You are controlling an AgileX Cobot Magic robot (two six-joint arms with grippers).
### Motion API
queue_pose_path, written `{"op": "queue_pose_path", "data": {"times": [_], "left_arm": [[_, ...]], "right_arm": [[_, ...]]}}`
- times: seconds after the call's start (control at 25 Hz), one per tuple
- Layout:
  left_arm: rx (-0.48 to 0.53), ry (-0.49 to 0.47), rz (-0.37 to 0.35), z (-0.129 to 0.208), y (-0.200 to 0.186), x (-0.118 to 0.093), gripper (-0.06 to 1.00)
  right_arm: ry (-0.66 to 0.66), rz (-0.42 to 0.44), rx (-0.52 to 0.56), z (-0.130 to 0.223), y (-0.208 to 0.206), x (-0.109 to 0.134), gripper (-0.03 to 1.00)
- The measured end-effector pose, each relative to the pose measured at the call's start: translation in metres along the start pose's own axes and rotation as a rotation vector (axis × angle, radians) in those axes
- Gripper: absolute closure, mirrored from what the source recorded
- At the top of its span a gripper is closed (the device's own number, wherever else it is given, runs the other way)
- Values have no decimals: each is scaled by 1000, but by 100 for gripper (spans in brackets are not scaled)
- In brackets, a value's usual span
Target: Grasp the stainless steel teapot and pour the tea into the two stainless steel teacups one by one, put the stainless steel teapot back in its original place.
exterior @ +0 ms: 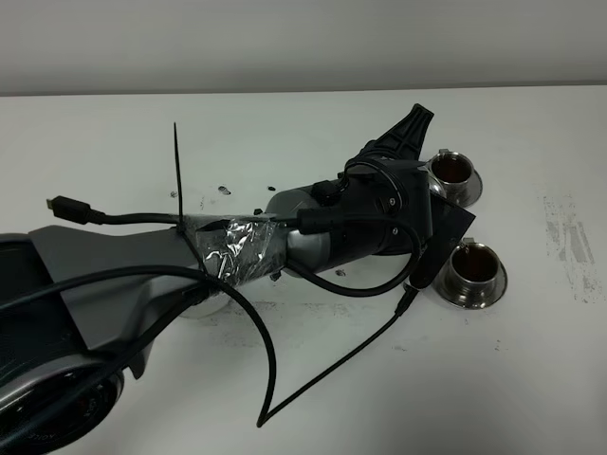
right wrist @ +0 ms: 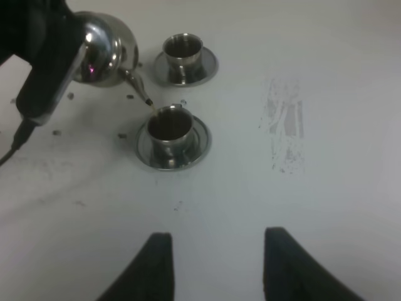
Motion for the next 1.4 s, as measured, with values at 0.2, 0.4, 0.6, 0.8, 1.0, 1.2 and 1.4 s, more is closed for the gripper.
{"op": "queue_pose_path", "data": {"times": [0.2, 0.4, 0.6, 0.8, 1.0, 1.2, 1.4], "left_arm": [[-40, -151, 115, 0, -7, -11, 76], [-57, -333, 253, 0, -12, -25, 76], [-74, -533, 331, 6, -35, -23, 76], [-95, -614, 367, 26, -70, -29, 76], [-83, -711, 467, 32, -86, -50, 76], [-98, -809, 594, 24, -83, -72, 76], [-107, -867, 618, 23, -70, -89, 76]], "right_arm": [[0, 0, 0, 0, 0, 0, 64], [0, 0, 0, 0, 0, 0, 64], [0, 0, 0, 0, 0, 0, 64], [-1, 0, 0, 0, 0, 0, 64], [0, 0, 0, 0, 0, 0, 64], [0, 0, 0, 0, 0, 0, 64], [0, 0, 0, 0, 0, 0, 64]]}}
Point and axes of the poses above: a point on each arm's last joint axis where the gripper is mounted, y pointing out along that axis toward the gripper, x along the wrist's bending axis when the last joint is at zero, z = x × y, the point moved 5 cm from there along y, pointing out along that axis toward the gripper, and after that the axes turned 6 degrees about -y, right-handed, at the moved point
